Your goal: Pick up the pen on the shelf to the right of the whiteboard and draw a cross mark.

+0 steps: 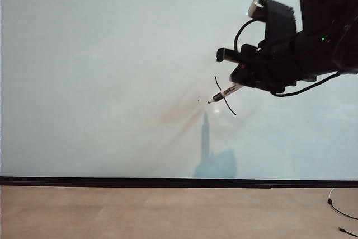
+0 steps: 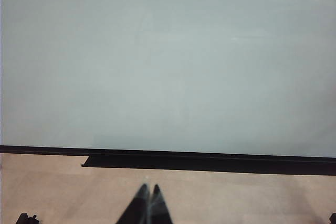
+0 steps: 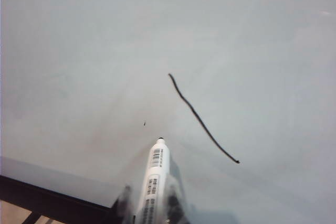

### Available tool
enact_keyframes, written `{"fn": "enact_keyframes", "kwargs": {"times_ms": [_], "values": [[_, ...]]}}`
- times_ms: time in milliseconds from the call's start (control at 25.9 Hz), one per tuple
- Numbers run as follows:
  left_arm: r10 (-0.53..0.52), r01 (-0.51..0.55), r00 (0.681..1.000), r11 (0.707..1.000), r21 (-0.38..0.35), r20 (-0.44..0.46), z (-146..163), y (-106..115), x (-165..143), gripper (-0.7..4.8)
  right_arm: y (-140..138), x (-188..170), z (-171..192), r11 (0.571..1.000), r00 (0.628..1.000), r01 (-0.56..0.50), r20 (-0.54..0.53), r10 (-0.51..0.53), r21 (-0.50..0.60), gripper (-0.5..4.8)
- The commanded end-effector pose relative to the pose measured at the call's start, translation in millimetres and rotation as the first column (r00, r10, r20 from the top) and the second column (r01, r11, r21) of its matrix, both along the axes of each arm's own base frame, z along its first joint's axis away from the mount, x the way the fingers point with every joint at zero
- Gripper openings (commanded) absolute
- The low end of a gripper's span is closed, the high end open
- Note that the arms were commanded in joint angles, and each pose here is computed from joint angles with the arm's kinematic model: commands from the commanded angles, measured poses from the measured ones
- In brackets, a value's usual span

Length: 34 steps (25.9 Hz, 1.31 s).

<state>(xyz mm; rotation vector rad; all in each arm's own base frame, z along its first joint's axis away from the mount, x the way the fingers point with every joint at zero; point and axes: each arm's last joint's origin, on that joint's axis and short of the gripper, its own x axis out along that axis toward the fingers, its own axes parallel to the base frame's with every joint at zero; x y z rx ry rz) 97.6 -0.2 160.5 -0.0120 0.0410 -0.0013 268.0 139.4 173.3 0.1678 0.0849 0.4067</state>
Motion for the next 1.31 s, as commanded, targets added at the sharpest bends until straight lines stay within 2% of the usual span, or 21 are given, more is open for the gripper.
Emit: {"fn": "enact_keyframes", "kwargs": {"times_ms": [39, 811, 1313], "values": [[-0.004, 0.004, 1.000, 1.000, 0.004, 0.012, 2, 0, 0, -0.05, 3, 6, 0, 1.000, 1.000, -0.014, 0.005, 0.014, -0.001, -0.05], [-0.004, 0.004, 1.000, 1.000, 0.004, 0.012, 2, 0, 0, -0.04, 2, 9, 4, 0.997, 0.996, 0.066, 0.067, -0.063, -0.034, -0.05], [-0.004, 0.004, 1.000, 1.000, 0.004, 0.012, 2, 0, 0, -0.04, -4, 4, 25, 0.988, 0.984, 0.129, 0.138, -0.116, -0.089, -0.05]]}}
